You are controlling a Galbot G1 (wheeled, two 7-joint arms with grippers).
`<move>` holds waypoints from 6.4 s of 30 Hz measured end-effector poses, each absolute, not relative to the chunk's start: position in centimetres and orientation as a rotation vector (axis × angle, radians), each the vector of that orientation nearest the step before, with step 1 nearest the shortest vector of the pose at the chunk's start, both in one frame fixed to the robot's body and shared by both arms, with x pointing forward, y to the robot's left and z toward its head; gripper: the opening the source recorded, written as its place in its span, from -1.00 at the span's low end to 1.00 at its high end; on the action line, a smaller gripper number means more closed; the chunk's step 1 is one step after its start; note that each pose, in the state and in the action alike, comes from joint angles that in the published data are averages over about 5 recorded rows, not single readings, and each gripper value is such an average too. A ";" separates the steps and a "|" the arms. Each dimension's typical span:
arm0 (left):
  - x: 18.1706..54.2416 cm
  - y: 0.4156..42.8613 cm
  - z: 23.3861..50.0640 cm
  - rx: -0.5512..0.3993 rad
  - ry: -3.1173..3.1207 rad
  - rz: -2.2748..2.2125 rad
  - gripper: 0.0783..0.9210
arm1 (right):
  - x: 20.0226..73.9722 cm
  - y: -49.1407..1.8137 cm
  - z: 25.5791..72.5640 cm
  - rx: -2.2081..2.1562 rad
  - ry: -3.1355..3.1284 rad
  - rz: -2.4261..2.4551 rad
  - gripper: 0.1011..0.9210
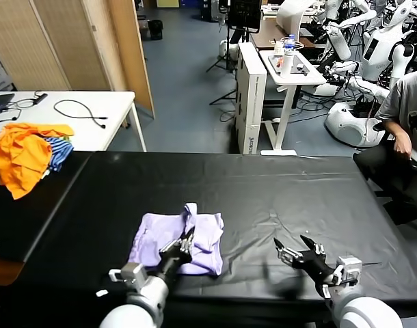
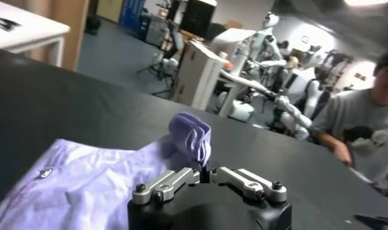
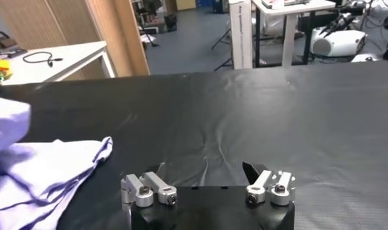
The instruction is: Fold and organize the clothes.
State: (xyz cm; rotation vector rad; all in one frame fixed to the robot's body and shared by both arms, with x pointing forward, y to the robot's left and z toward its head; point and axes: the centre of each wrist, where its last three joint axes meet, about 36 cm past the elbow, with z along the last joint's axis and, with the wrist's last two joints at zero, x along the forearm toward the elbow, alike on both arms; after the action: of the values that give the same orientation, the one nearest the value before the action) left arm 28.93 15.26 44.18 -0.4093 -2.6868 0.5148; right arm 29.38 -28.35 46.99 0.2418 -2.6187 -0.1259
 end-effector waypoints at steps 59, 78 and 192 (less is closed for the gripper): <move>30.6 26.4 39.0 -0.092 -2.845 0.285 0.97 | 34.4 -20.2 44.2 0.686 -2.671 -0.011 0.97; 28.9 26.4 36.8 -0.064 -2.787 0.443 0.93 | 34.0 -22.6 47.3 0.624 -2.755 -0.041 0.97; 28.1 18.4 43.8 -0.290 -3.014 0.145 0.97 | 31.8 -18.3 43.0 0.659 -2.336 -0.298 -0.83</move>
State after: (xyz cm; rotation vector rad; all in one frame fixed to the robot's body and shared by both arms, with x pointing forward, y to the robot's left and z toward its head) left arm 28.12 18.42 43.83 -0.2899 -3.0142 0.1450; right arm 31.82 -18.33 43.01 0.6592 -2.3363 -0.2983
